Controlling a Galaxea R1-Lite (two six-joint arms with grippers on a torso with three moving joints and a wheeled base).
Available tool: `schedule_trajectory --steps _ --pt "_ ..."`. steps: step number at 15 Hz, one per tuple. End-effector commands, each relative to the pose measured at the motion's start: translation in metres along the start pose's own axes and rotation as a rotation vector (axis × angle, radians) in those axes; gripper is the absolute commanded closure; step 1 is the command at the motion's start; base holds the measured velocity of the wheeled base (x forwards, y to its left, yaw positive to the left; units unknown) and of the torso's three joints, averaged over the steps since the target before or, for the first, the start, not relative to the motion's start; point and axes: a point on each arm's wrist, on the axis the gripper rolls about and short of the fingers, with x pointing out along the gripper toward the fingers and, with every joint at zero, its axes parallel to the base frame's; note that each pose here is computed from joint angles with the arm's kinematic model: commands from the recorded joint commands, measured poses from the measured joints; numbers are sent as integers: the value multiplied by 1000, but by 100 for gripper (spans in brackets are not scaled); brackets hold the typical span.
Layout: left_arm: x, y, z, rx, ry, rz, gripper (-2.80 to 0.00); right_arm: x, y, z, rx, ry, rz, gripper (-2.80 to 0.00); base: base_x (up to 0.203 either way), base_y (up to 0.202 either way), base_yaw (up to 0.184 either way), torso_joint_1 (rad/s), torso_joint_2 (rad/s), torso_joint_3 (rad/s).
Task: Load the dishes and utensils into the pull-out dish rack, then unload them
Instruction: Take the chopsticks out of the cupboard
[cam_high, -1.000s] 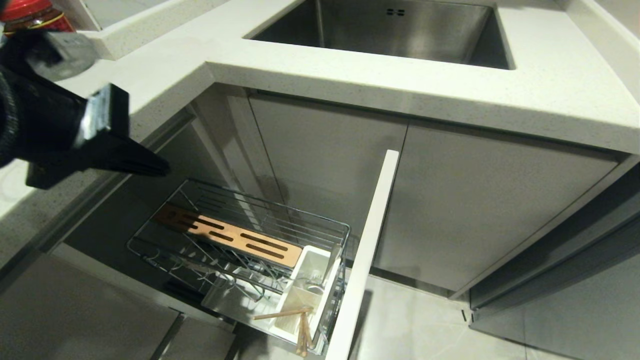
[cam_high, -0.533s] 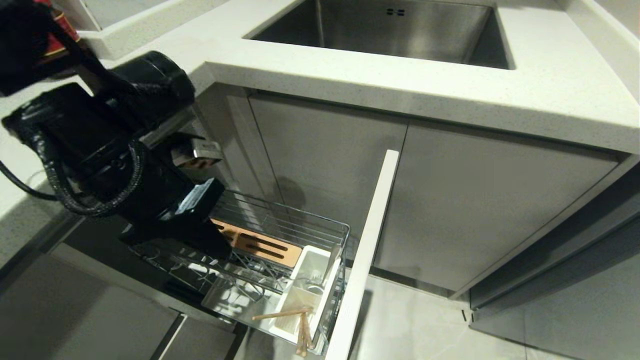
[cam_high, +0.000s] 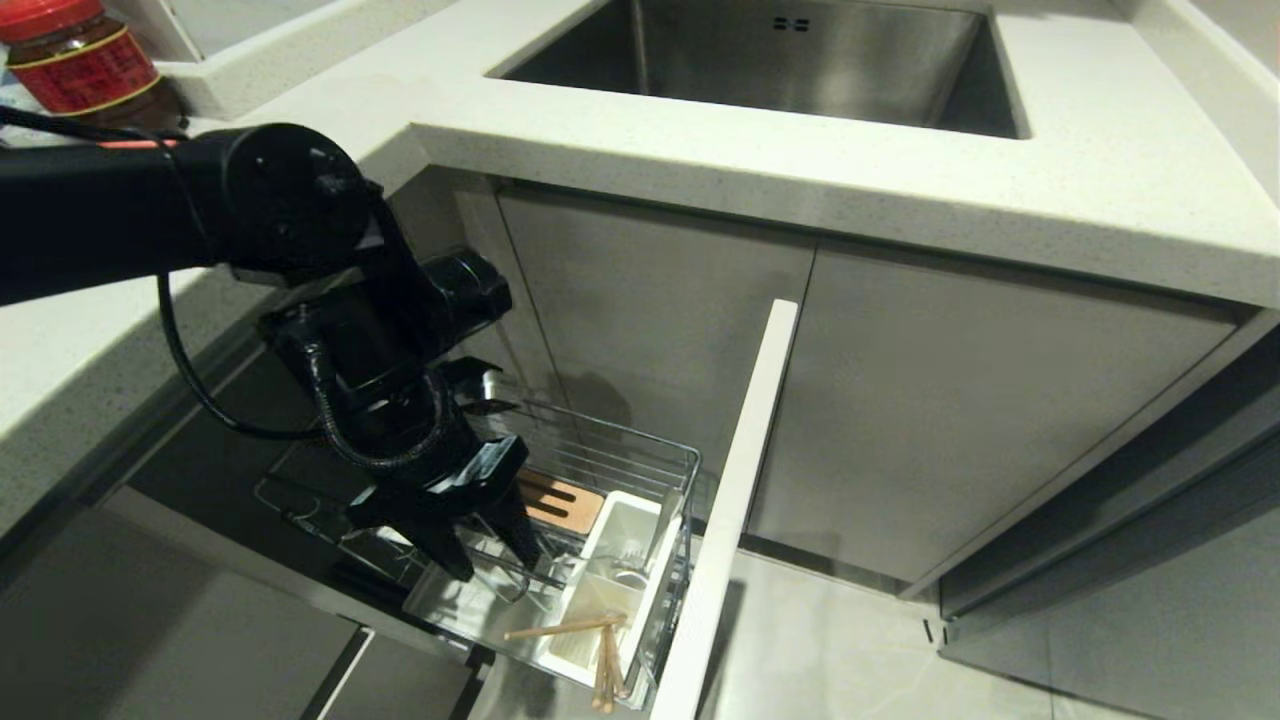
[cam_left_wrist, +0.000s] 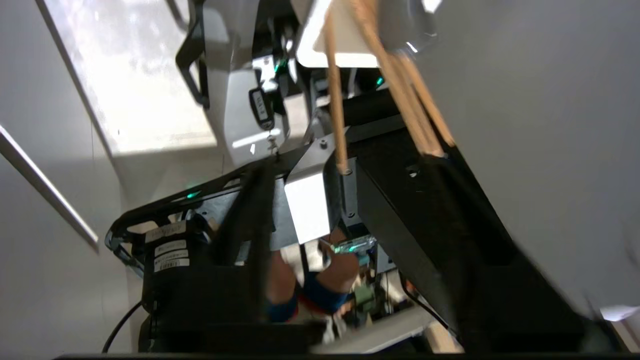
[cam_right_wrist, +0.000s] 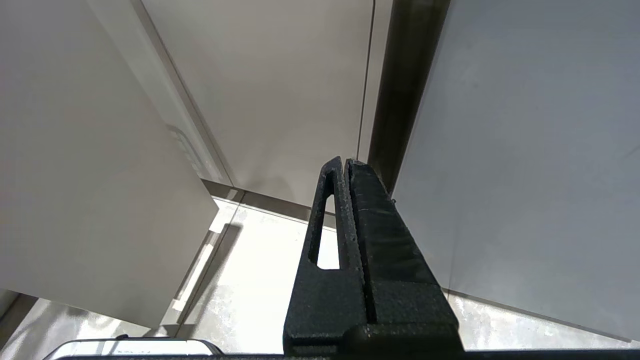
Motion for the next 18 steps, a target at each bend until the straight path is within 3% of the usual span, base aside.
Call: schedule_trajectory --steps 1,3,10,18 --pt "23 3 12 1 90 24 -280 2 0 -7 0 27 -1 0 0 0 0 0 0 0" --pt "31 5 11 47 143 34 -280 2 0 -7 0 26 -1 0 0 0 0 0 0 0" --pt "64 8 27 35 242 60 -280 2 0 -7 0 26 -1 0 0 0 0 0 0 0" --pt "73 10 33 26 261 67 -280 2 0 -7 0 27 0 0 0 0 0 0 0 0"
